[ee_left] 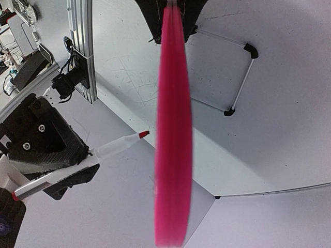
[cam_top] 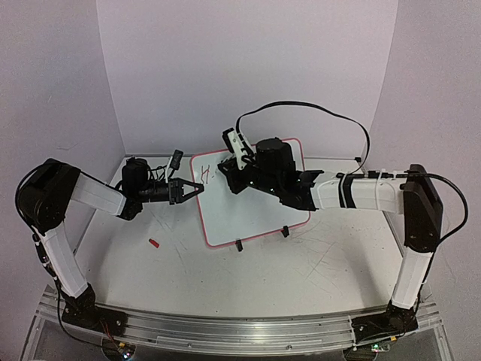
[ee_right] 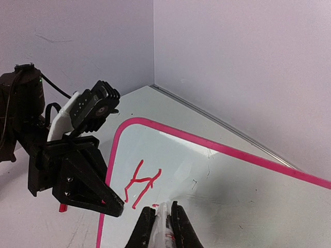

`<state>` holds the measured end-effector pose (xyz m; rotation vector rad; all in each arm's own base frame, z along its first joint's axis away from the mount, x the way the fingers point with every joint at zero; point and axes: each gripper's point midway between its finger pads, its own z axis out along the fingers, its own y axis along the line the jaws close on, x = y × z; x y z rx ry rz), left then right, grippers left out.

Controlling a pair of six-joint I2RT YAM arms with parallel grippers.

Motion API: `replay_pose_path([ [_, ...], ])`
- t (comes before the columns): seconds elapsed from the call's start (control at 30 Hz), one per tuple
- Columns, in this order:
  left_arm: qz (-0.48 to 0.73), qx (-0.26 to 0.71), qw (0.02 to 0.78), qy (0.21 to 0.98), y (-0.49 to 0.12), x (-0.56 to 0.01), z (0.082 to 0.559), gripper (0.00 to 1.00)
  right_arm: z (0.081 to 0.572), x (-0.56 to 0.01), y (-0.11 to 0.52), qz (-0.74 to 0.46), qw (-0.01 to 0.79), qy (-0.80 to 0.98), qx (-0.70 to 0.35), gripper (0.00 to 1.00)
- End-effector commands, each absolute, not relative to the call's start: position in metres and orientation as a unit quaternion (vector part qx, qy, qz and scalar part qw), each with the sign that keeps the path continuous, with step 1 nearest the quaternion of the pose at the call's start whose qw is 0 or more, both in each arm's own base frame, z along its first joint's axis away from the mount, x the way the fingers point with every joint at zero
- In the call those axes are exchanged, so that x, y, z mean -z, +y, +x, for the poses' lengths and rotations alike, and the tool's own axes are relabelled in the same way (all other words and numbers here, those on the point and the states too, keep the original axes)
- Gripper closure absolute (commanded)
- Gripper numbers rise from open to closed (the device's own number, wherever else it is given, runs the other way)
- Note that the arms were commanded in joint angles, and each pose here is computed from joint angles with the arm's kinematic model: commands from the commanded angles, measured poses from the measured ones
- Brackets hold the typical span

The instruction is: Write a sentence on the whiteboard

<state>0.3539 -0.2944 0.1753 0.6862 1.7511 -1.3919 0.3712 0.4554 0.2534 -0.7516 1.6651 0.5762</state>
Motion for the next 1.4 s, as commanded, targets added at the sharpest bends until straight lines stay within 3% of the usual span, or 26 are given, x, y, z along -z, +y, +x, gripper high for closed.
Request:
replay_pose_path([
  [0.0, 0.283, 0.506, 0.442, 0.684, -0.293, -0.195, 0.369, 1.0, 0.368, -0.292, 0.451, -0.315, 0.606, 0.687, -0.249, 1.0],
  [1.37, 0.299, 0.481, 0.453, 0.689, -0.293, -0.195, 0.375, 1.0, 0.373, -0.264, 0.472, -0.316, 0.587, 0.699, -0.258, 1.0],
])
